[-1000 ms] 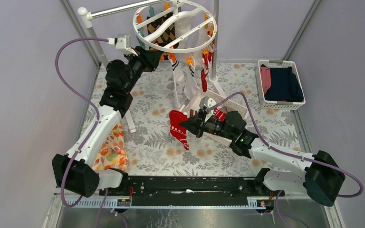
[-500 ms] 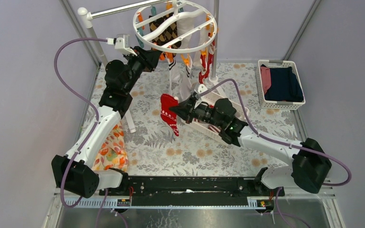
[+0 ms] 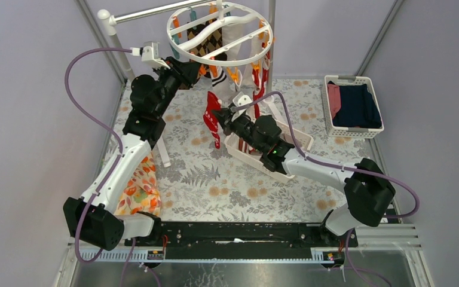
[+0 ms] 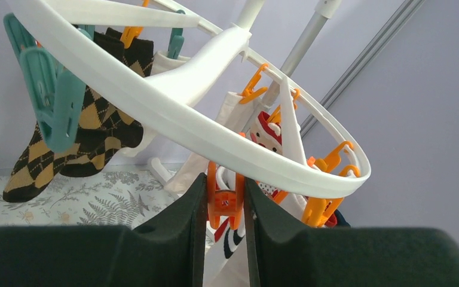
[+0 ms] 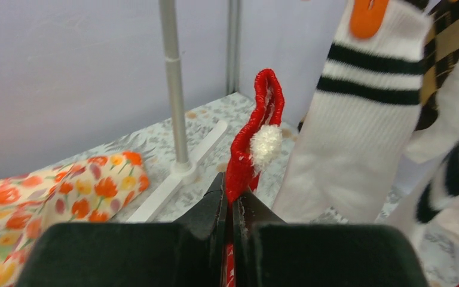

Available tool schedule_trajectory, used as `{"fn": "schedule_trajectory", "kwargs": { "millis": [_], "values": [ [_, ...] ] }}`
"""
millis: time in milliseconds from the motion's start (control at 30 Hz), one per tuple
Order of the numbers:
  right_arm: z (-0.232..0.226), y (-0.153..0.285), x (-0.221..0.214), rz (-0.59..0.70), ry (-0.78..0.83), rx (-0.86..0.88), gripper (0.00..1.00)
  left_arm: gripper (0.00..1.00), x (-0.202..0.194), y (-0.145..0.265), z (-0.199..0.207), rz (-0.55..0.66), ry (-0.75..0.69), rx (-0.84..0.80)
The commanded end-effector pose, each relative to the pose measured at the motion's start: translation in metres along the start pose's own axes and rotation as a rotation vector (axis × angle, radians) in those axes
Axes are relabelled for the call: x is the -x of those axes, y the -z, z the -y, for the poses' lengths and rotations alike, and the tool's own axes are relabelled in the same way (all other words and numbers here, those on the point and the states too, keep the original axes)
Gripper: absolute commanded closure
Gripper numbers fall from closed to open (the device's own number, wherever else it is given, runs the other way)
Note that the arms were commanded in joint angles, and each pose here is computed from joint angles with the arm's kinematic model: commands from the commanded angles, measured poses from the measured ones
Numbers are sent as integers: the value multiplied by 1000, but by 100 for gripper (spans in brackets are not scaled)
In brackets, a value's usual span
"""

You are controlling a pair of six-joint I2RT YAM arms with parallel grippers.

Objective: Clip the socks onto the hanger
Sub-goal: Clamp the sock onto the hanger.

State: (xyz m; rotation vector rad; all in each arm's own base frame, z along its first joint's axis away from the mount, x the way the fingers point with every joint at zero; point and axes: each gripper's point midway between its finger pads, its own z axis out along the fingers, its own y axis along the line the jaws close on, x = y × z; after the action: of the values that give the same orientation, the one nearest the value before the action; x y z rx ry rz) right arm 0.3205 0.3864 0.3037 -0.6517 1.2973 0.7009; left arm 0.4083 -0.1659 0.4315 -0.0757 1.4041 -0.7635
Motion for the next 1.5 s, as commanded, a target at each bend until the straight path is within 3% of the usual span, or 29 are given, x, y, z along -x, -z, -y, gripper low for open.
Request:
{"fn": "schedule_trajectory", "kwargs": {
  "millis": [0,667,1100,1233,1467],
  "values": [
    [15,-16,61,169,71,-124,100,87,21,3,8,49,16,10],
    [10,-49,51,119,117,-206,100,89,23,5,8,58,43,20],
    [11,-32,55,339,382,-515,100,90,25,7,6,61,54,41],
    [13,-28,53,362,420,-557,100,90,25,8,6,60,56,42],
    [9,-37,44,354,632,-661,100,90,25,10,8,61,62,33]
  ]
}}
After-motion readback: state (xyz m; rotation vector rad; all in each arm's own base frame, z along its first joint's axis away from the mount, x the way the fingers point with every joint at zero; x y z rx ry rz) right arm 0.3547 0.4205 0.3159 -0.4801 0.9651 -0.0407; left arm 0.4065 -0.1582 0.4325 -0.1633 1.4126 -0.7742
